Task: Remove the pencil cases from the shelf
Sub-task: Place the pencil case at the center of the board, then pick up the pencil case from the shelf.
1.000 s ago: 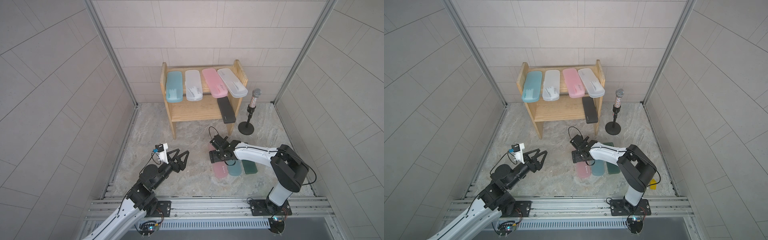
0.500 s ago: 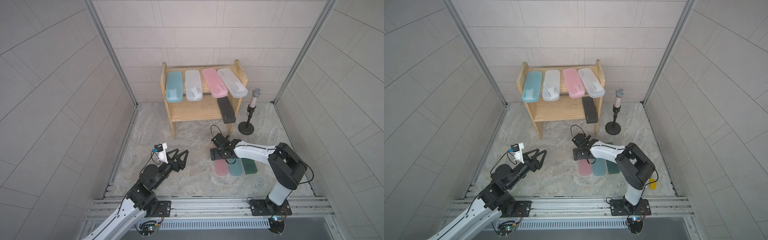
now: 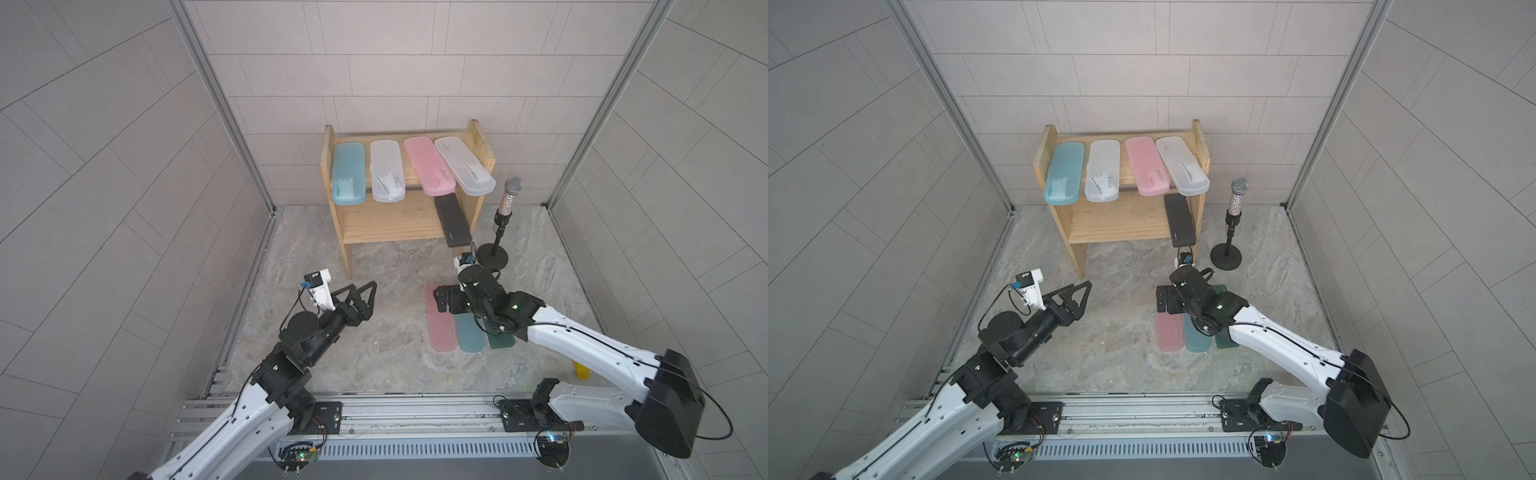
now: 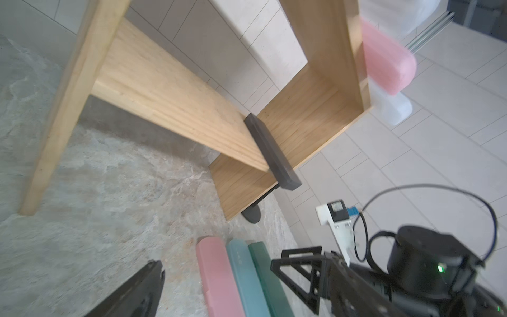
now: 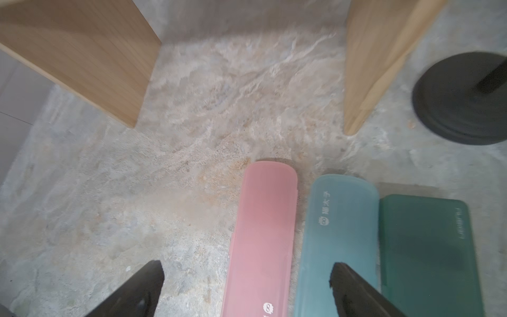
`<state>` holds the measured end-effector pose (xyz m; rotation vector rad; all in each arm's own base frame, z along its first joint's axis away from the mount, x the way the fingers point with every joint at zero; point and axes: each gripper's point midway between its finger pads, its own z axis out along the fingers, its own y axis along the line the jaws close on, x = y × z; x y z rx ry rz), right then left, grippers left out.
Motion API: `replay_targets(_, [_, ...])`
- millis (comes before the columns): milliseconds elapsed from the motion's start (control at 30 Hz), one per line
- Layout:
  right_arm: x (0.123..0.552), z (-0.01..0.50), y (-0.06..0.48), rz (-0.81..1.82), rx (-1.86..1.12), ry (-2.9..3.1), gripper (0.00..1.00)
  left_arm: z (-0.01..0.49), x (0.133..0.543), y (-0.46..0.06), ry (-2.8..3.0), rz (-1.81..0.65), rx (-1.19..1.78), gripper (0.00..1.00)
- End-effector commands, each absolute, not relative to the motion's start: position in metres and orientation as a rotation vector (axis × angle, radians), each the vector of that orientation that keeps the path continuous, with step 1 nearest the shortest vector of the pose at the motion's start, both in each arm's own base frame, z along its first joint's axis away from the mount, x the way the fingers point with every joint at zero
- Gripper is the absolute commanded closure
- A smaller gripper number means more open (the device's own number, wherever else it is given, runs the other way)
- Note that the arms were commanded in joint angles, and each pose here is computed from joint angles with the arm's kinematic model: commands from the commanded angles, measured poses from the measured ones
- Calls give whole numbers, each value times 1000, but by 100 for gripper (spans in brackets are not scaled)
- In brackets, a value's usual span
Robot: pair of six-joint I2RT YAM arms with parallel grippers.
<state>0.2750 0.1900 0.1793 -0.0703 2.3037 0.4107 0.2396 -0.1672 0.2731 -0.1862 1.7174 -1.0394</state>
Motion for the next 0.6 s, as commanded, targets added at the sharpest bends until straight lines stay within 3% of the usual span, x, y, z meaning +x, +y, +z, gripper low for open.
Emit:
replay_targets(0, [261,185,156,314,-65,2230,0,328,246,-182,1623,-1159,-180,0])
replay_targets(267, [230,219,87,201,47,2110,0,418,253,-186,1460,-1307,-253,0])
replay_targets(433, [238,213,74,150,80,2230,0,419,266,-193,1496,-1293,-287,0])
replay_targets(567, [246,219,68,180,146,2251,0,389,276,-212,1601,-1284,-252,0])
